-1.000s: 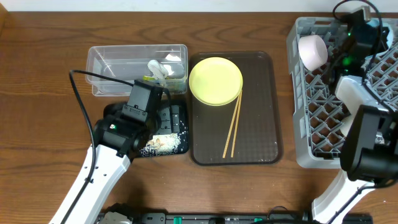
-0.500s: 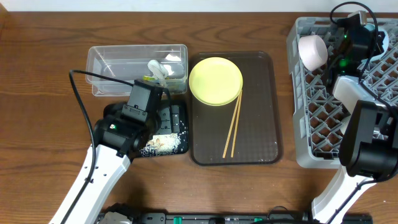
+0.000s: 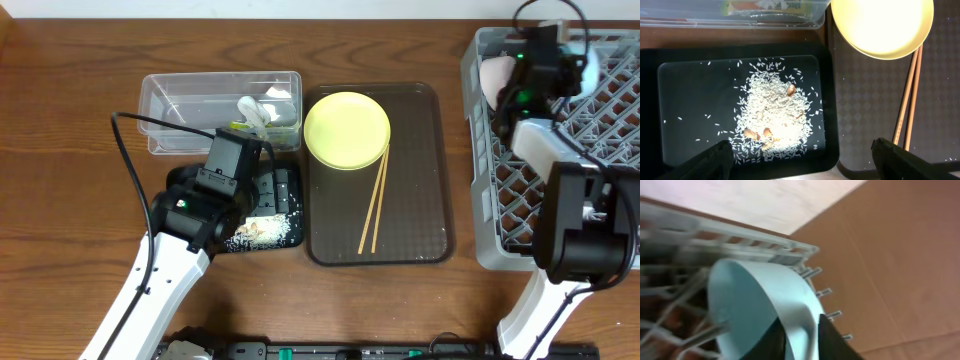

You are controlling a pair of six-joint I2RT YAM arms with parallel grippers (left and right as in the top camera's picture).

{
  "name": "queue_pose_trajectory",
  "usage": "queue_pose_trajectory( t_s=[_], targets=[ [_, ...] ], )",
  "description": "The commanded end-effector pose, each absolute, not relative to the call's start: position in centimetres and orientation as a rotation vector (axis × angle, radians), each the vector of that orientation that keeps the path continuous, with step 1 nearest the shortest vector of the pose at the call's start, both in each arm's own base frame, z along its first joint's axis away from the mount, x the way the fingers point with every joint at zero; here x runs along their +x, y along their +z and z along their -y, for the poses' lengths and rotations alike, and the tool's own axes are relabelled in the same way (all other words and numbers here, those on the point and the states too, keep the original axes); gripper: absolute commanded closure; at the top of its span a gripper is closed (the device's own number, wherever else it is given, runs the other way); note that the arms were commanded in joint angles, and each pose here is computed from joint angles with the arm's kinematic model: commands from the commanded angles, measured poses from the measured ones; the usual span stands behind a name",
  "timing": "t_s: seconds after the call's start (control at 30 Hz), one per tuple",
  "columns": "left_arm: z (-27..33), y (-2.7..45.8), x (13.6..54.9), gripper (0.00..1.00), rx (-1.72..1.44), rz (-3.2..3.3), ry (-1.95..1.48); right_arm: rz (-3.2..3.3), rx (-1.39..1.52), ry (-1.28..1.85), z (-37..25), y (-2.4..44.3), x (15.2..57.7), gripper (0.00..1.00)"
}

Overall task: Sort waste into correct bins and load items into the dishwasher rack
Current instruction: 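Set the light-blue bowl upright in the rack's back row, right gripper, then reach the right gripper to the brown tray and grasp one chopstick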

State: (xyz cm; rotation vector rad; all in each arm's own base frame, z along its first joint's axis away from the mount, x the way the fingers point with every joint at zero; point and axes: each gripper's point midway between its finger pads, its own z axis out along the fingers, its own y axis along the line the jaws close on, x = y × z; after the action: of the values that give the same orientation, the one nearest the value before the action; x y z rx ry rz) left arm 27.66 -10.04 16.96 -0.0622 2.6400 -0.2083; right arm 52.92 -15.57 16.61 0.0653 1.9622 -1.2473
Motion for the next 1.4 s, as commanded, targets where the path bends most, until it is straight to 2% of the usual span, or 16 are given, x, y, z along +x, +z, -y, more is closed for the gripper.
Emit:
queue_pose_trajectory(
  t_s=[0.0,0.17,0.3,0.53,0.63,0.7,0.77,1.1,1.37],
  targets=[
    [9.8,16.9,27.8,0.1,-0.084,-2.638,-0.192,-1.947,0.141,-1.219,14.8,16.2,52.8,0.71],
    [9.8,16.9,27.8,0.09,-0.084,-2.638,-0.192,-1.998,0.173,-1.11,13.8,16.3,52.1,0.62],
    [9.8,16.9,27.8,0.09,-0.084,-2.638,-0.192,-2.089,0.181,-0.833,11.5,16.7,51.4,0.57],
    [9.8,16.9,27.8,0.09,-0.084,-2.638,-0.192,-2.19,0.16,-0.295,4.7,20.7,47.8,0.54],
    [9.8,16.9,27.8,0.09,-0.084,-2.638,-0.192,-2.27,0.088,0.089,-1.4,21.0,45.5,0.56],
    [9.8,16.9,27.8,0.09,-0.084,-2.638,-0.192,-2.337,0.067,0.277,-4.5,20.3,43.9,0.63],
    [9.8,16.9,27.8,0.09,-0.084,-2.638,-0.192,-2.439,0.092,0.416,-7.1,18.7,41.9,0.66],
    [9.8,16.9,27.8,0.09,-0.084,-2.638,-0.192,-2.884,-0.088,0.418,-14.9,7.6,32.3,0.62],
    [9.8,16.9,27.8,0.09,-0.084,-2.638,-0.192,-2.968,-0.217,0.232,-16.7,2.0,29.6,0.64]
  ],
)
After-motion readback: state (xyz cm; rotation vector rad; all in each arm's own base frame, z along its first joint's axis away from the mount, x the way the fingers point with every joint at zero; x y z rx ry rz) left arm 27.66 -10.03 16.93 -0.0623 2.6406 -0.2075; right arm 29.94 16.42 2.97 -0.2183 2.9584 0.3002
